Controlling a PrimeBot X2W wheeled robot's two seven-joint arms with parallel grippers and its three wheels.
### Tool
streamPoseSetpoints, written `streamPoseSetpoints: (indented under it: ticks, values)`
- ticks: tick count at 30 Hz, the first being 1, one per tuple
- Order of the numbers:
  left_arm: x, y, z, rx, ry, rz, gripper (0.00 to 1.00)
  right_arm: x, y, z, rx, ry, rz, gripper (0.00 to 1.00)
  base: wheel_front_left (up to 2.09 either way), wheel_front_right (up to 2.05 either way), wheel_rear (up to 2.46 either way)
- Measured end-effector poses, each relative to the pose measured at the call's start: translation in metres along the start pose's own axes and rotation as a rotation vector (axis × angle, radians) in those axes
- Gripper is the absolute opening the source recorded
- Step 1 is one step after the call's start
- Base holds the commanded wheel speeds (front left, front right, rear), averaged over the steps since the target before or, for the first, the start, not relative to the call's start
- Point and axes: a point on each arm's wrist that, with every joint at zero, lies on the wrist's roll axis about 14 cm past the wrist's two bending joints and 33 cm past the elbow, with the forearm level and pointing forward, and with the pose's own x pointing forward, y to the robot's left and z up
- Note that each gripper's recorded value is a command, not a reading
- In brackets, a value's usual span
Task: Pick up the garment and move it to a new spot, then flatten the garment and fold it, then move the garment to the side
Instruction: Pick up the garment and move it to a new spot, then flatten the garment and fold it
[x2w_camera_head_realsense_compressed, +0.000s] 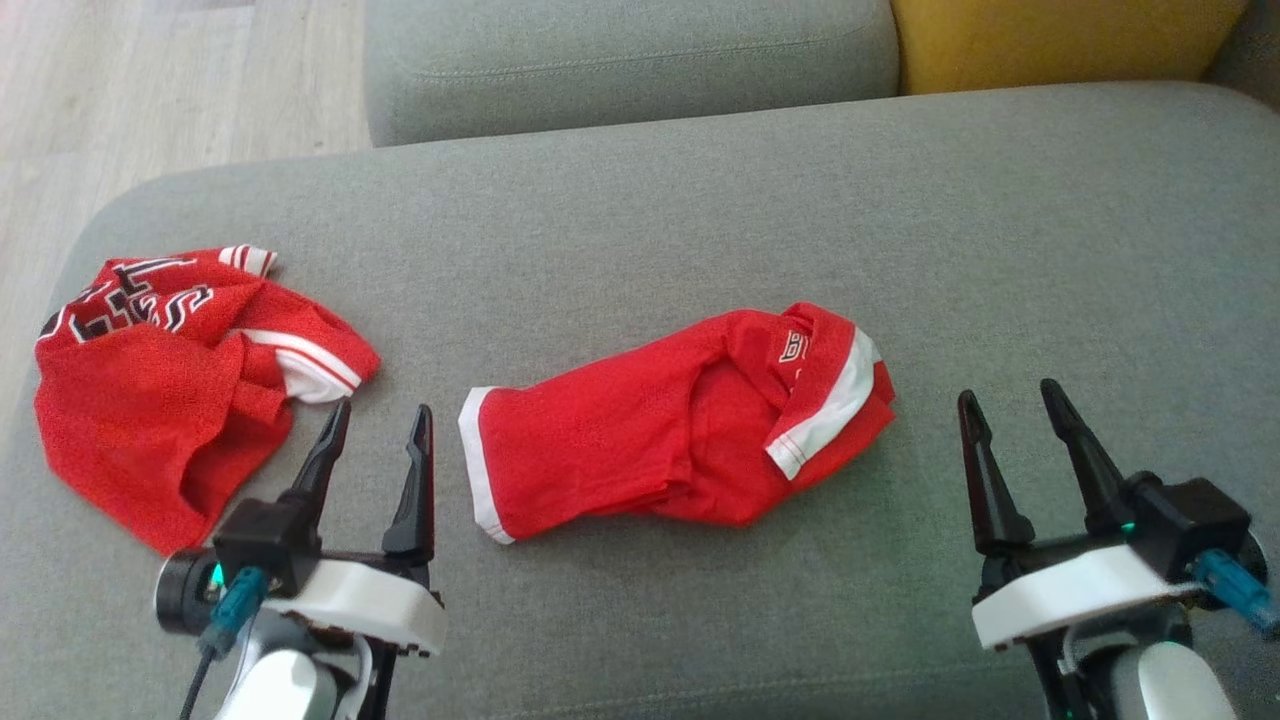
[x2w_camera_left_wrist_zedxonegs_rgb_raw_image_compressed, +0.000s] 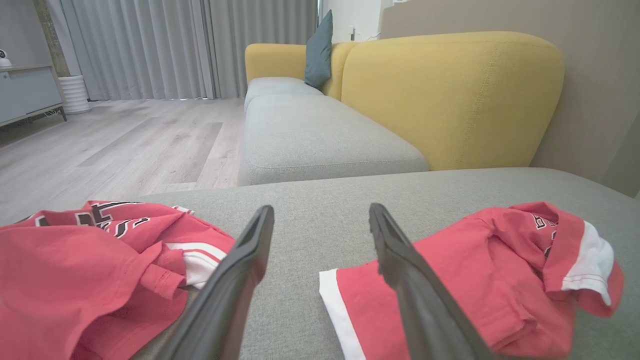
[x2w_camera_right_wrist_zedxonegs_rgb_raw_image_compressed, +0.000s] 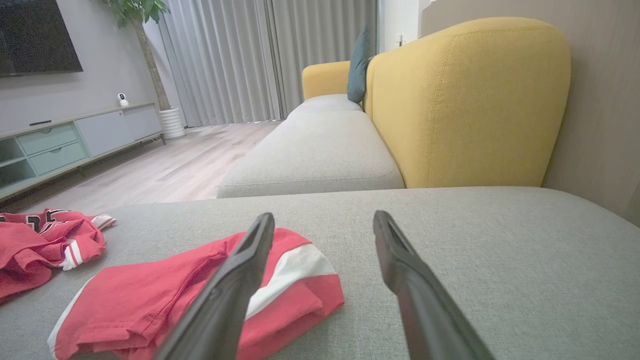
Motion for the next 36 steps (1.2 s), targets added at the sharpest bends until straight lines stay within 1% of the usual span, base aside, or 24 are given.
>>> streamPoseSetpoints:
  ticks: [30,36]
  values:
    - [-0.001,0.006,-0.009,0.003,0.028,0.017,1.00,0.004,0.007,-0.005,0.012,0.020,0.021,1.00,0.00,0.00,0.00]
    - [0.002,0.009,-0.012,0.002,0.036,0.023,1.00,0.009,0.024,-0.015,0.016,0.062,0.072,1.00,0.00,0.00,0.00]
